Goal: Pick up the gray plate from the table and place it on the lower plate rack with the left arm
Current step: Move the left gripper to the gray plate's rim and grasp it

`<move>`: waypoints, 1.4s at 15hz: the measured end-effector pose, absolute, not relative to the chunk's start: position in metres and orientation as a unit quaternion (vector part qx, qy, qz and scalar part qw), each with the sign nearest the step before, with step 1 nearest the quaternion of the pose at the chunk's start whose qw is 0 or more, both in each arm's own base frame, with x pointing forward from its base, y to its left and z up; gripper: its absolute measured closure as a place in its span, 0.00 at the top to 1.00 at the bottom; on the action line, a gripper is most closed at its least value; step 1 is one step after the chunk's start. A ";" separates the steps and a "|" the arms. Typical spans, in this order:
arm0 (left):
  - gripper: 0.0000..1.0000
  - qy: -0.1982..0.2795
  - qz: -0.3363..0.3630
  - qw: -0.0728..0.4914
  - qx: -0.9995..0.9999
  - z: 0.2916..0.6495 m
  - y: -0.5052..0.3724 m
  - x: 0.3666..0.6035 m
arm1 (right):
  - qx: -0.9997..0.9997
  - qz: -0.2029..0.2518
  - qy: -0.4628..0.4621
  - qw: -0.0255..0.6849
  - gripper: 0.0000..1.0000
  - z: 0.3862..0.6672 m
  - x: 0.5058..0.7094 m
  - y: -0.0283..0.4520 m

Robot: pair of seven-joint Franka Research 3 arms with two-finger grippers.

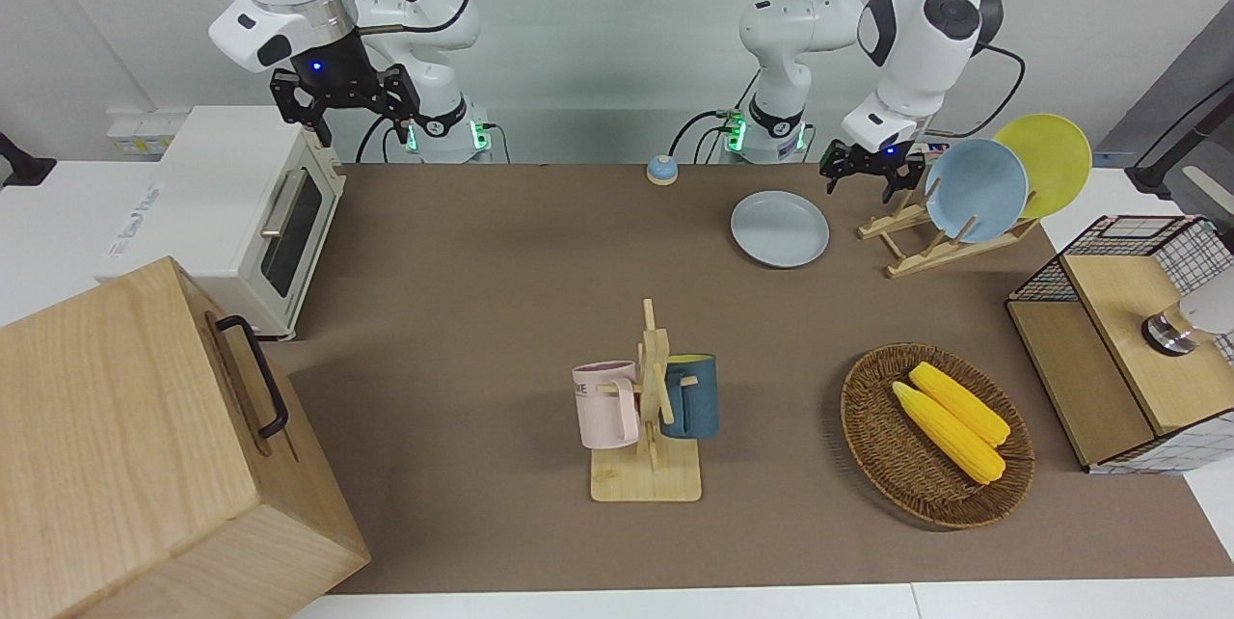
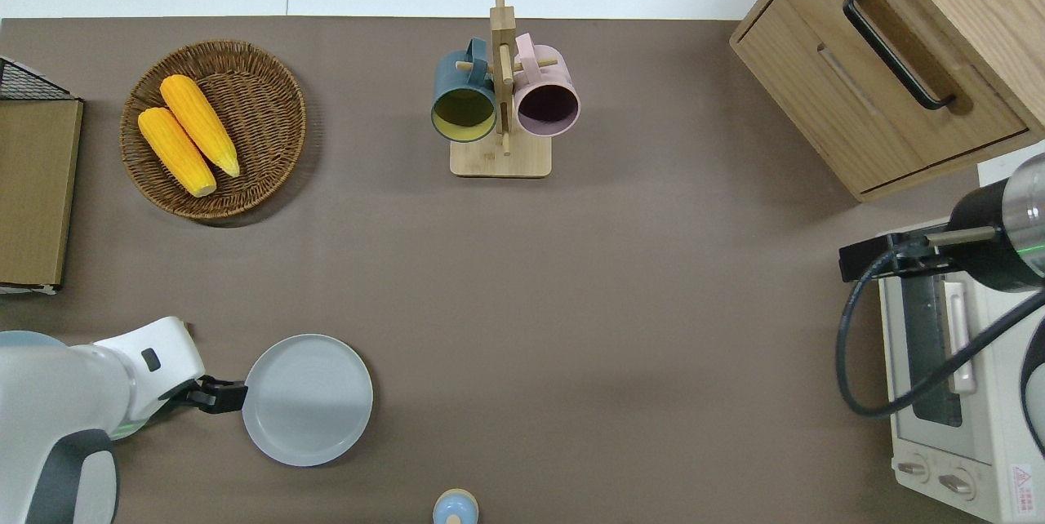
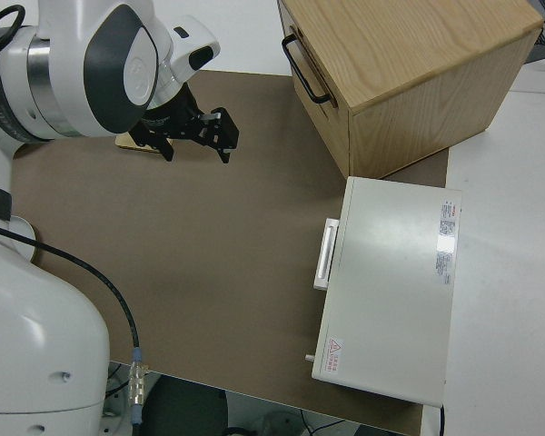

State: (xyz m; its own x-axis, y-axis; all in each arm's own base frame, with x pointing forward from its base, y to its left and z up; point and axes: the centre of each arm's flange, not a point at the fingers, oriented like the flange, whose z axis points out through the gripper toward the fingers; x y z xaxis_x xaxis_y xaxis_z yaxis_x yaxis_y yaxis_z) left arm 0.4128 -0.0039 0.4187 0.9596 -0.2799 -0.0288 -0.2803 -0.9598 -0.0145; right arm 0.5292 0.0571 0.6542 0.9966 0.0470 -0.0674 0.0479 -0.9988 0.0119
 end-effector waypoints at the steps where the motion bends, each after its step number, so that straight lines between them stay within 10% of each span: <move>1: 1.00 0.141 0.012 0.010 -0.990 0.410 -0.004 0.410 | 0.999 -0.034 0.024 0.007 0.99 0.654 0.529 0.057; 21: 1.00 0.144 -0.021 0.014 -0.989 0.315 -0.002 0.381 | 0.999 -0.034 0.024 0.007 0.99 0.654 0.529 0.057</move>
State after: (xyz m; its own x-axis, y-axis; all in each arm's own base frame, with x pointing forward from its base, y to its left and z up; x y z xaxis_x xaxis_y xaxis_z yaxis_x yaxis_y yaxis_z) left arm 0.3807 -0.0023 0.3149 0.9579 -0.2847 0.0380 -0.2836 -0.9584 -0.0335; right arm 0.5292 0.0571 0.6542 0.9966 0.0470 -0.0674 0.0479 -0.9988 0.0119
